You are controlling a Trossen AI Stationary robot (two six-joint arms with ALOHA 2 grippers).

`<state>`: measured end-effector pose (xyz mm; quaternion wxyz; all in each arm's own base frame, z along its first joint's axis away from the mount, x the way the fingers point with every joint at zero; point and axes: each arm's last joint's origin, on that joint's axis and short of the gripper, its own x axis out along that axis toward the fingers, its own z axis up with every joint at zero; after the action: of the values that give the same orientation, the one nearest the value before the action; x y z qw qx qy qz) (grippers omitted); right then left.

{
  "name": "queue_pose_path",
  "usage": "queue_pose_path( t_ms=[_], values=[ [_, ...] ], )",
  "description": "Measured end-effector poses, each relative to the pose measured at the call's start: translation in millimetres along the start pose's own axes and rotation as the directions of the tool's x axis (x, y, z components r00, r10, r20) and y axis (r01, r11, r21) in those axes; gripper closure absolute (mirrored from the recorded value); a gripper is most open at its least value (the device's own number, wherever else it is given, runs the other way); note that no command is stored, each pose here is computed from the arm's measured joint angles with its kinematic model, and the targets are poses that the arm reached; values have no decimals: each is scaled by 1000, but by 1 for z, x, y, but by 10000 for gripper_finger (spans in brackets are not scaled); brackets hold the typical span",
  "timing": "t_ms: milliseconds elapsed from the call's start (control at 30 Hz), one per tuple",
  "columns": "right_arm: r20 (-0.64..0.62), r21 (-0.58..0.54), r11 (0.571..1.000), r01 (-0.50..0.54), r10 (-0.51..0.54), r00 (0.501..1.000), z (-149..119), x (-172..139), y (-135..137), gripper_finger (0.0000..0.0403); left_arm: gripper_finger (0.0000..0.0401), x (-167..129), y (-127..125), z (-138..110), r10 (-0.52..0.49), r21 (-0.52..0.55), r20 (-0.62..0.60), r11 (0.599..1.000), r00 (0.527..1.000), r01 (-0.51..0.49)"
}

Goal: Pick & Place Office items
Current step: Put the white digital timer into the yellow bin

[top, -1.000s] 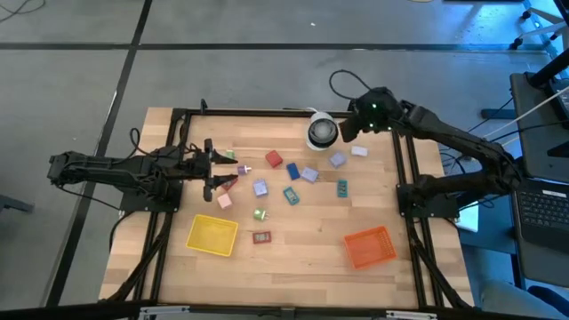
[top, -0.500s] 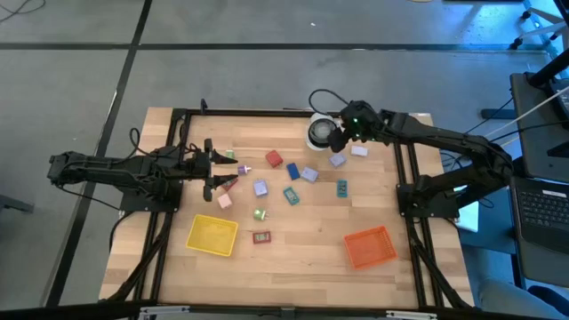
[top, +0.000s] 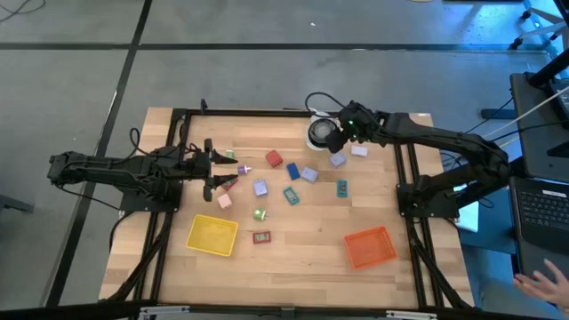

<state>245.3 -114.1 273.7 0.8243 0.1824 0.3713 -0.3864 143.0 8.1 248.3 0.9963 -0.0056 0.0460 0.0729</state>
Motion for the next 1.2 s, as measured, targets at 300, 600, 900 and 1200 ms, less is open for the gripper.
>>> queue_pose_path(
  t_ms=[300,600,900,1200],
  values=[
    [-6,-28,999,27,-28,1000,-1,5,1,218,193,0,0,0,-4,-9,0,1000,1000,4],
    [-5,-56,998,-2,1,1000,0,-15,-5,211,193,0,0,0,1,-1,1,1000,1000,-1],
    [-54,-130,979,158,-167,985,8,-133,-34,206,193,0,0,1,2,-1,13,1000,1000,-2],
    [-282,-254,964,77,-150,948,3,-147,-22,206,193,0,0,2,3,-2,25,1000,1000,-3]
  ],
)
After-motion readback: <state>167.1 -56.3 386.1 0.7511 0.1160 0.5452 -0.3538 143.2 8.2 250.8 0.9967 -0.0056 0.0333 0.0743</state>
